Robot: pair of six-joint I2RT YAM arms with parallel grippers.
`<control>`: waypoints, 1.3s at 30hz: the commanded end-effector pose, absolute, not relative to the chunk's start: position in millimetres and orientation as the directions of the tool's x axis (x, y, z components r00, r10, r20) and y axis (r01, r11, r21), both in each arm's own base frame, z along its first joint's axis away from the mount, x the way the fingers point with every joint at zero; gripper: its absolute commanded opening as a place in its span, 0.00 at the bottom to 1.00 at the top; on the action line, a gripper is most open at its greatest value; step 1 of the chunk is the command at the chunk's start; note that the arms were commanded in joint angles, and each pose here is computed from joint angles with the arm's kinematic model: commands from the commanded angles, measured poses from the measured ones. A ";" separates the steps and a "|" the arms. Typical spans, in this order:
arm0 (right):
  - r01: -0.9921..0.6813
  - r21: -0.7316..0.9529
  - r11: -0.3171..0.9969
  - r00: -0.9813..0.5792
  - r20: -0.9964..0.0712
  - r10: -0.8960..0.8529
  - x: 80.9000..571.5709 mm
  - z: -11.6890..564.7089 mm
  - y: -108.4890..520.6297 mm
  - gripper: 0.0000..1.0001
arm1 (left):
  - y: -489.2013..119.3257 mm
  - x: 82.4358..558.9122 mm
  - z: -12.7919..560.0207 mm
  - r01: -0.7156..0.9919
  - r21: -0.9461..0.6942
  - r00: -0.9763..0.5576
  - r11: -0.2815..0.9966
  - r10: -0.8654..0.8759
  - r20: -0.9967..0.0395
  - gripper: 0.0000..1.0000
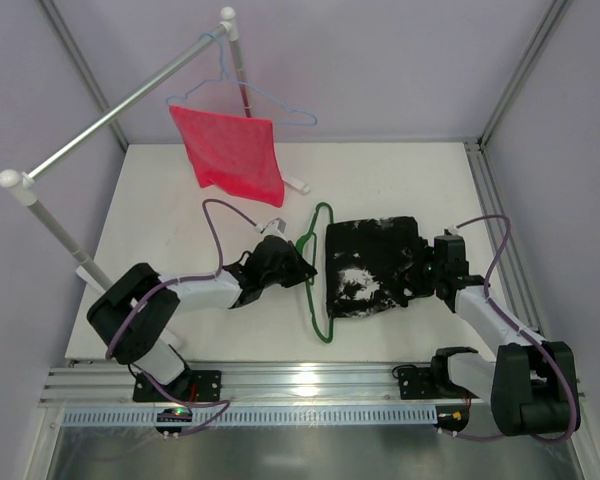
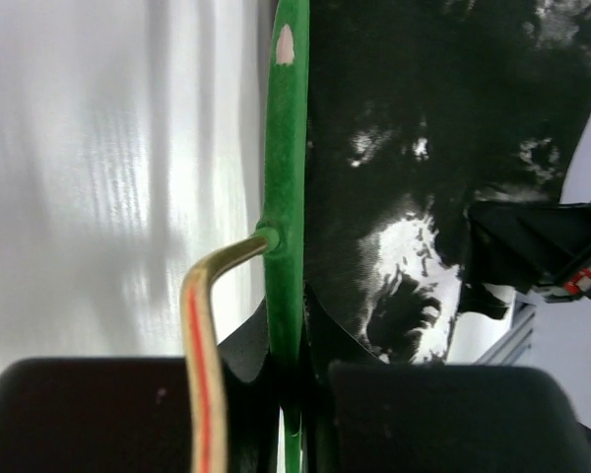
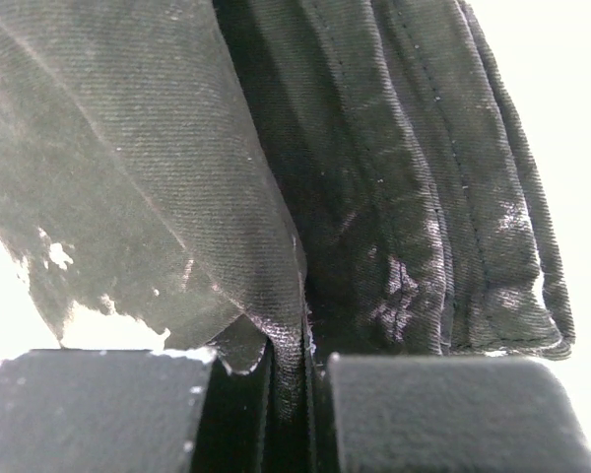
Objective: Place the trousers on the hanger
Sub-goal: Place trousers on hanger
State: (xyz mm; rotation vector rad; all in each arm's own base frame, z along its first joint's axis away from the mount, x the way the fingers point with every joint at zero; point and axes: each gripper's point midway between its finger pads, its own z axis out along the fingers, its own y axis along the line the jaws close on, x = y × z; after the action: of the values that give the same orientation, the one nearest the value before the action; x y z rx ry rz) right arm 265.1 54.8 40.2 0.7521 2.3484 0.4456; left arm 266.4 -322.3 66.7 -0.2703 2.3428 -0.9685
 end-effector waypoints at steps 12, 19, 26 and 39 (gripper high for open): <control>0.393 0.551 0.736 -0.621 -0.432 0.654 265.3 35.3 63.4 0.04 | -364.4 215.1 51.9 0.069 -0.800 -0.894 0.596 -0.319 -0.314 0.00; 0.362 0.488 0.795 -0.613 -0.518 0.597 282.7 88.9 48.7 0.04 | -302.8 213.9 -14.5 -0.152 -0.574 -0.858 0.805 -0.396 -0.328 0.00; 0.519 0.396 0.758 -0.565 -0.506 0.652 279.4 73.8 -13.2 0.04 | -263.5 213.4 -13.3 -0.210 -0.475 -0.816 0.854 -0.421 -0.395 0.00; 0.586 0.310 0.749 -0.553 -0.523 0.649 264.9 94.0 -46.1 0.40 | -305.3 225.2 11.5 -0.082 -0.597 -0.837 0.798 -0.381 -0.394 0.00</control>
State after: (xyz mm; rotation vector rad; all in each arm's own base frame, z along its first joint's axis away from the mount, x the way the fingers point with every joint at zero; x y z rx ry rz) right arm 258.5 -19.7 55.3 0.9794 2.4031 0.2802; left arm 242.3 -324.1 45.2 -0.4299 2.3489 -0.9326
